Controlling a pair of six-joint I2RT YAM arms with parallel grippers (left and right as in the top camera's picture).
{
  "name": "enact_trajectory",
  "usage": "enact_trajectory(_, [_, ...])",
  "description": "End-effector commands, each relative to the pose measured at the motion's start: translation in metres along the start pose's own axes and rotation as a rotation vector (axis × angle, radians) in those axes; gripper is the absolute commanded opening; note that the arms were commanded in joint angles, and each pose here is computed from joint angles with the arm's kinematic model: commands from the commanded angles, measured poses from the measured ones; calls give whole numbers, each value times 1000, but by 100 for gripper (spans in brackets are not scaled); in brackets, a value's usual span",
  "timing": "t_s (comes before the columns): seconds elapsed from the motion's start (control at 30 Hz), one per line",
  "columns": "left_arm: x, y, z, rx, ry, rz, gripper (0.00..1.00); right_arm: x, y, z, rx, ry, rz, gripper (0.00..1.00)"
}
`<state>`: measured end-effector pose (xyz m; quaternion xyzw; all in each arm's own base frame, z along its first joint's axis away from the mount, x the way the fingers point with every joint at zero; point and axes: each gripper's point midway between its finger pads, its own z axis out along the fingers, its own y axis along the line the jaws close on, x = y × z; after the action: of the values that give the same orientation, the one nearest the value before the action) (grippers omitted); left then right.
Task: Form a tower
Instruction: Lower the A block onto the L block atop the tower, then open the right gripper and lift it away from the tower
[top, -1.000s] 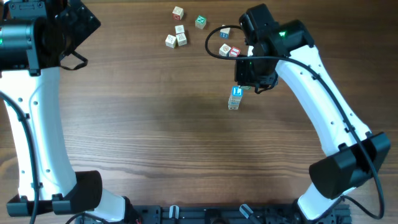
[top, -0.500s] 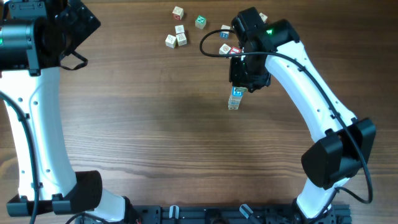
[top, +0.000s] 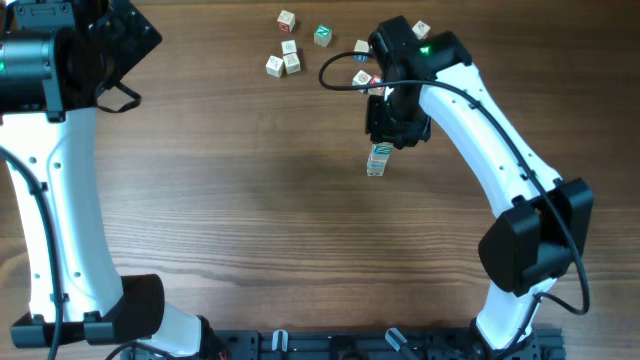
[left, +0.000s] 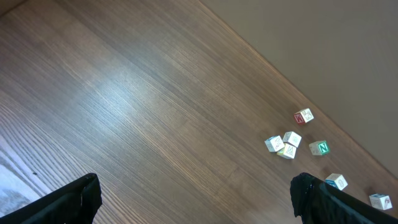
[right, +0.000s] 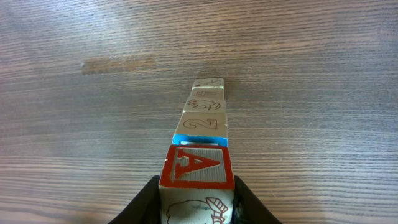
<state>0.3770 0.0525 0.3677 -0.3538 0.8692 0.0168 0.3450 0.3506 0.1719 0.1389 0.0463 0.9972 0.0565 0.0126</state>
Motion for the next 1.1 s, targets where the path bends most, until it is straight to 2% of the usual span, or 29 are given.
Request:
enact_trajectory(0.0, [-6,4,-10,2,-34,-25,100,-1,6,2,-14,1,13,23])
enact_trajectory(0.33, [-6,4,-10,2,-34,-25,100,0,4,13,5,35,16,23])
enact_trajectory(0.5, [-6,4,-10,2,-34,-25,100,0,4,13,5,35,13,33])
enact_trajectory(1.07, [-7,4,-10,3,-34,-25,100,-2,7,13,-12,27,9,44])
